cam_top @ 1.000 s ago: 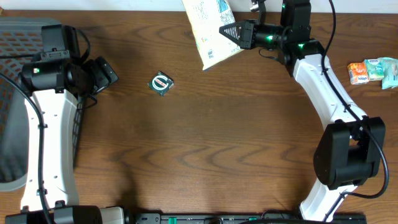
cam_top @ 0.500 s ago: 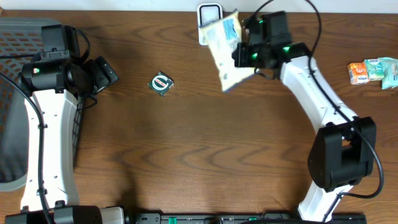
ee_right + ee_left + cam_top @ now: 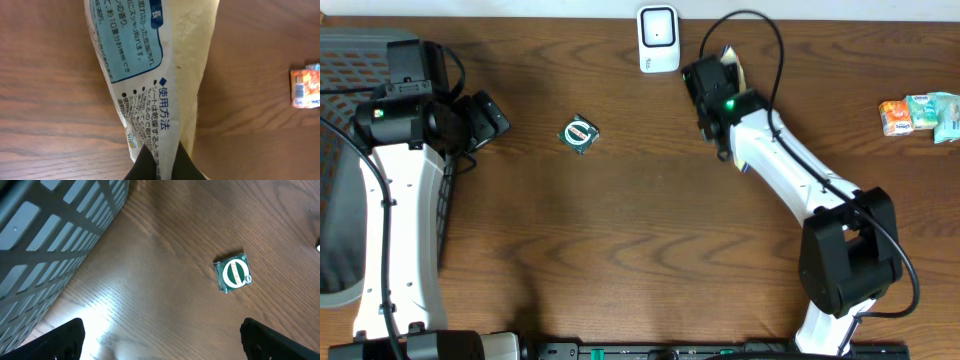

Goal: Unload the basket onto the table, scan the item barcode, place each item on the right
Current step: 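Turn the bag and hold its front face before the scanner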

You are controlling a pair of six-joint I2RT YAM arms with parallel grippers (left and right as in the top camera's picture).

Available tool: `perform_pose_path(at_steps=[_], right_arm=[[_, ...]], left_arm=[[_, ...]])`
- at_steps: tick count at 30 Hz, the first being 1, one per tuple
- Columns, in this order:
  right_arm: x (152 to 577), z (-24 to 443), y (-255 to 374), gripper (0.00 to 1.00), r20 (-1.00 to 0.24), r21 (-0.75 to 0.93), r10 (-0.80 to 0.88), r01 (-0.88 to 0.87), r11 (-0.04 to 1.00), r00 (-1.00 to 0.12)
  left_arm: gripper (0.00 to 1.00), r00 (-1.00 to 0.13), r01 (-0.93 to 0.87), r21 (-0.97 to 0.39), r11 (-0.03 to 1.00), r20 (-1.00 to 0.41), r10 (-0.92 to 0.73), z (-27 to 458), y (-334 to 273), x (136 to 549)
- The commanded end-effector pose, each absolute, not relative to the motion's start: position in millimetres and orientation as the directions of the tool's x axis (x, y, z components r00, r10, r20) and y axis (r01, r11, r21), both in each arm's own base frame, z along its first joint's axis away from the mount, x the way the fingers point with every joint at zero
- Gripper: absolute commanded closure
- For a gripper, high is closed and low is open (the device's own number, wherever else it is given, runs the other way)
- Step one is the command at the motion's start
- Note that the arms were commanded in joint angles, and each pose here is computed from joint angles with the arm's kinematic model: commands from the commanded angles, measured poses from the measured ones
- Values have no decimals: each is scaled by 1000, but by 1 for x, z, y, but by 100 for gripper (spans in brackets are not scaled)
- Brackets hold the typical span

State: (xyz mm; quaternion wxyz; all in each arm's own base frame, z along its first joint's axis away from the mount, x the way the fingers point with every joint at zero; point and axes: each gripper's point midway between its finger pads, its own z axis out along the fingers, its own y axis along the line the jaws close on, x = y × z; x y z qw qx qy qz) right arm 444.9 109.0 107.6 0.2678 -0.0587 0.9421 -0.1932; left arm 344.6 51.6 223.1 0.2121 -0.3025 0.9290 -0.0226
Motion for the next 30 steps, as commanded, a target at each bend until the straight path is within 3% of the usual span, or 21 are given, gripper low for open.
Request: perform_pose_path(at_steps=[1,7,13,19,23,30], right_arm=[[434,94,93,99,-461,-465,-223,20,885,-859],[421,78,112,94,-424,-423,-244,-47,905,-873],[410,76,152,54,-421,-384,-308,-141,913,-853],[398,87,199,34,-443,-373,-389,-228,899,-808],[395,105,226,14,-474,-358,-418,-264,896,-775],[426,141,212,1,-544,-324,-341,-183,928,-767]], left_arm=[[2,-718,-562,-171,809,-386,-580,226,53,345],[2,-718,-562,-171,809,-386,-580,226,53,345],[3,-718,-562,-171,809,-386,-580,226,53,345],[2,-718,-562,-171,809,-386,-580,226,53,345],[2,-718,-562,-171,809,-386,-580,226,53,345],[2,-718,-562,-171,809,-386,-580,226,53,345]])
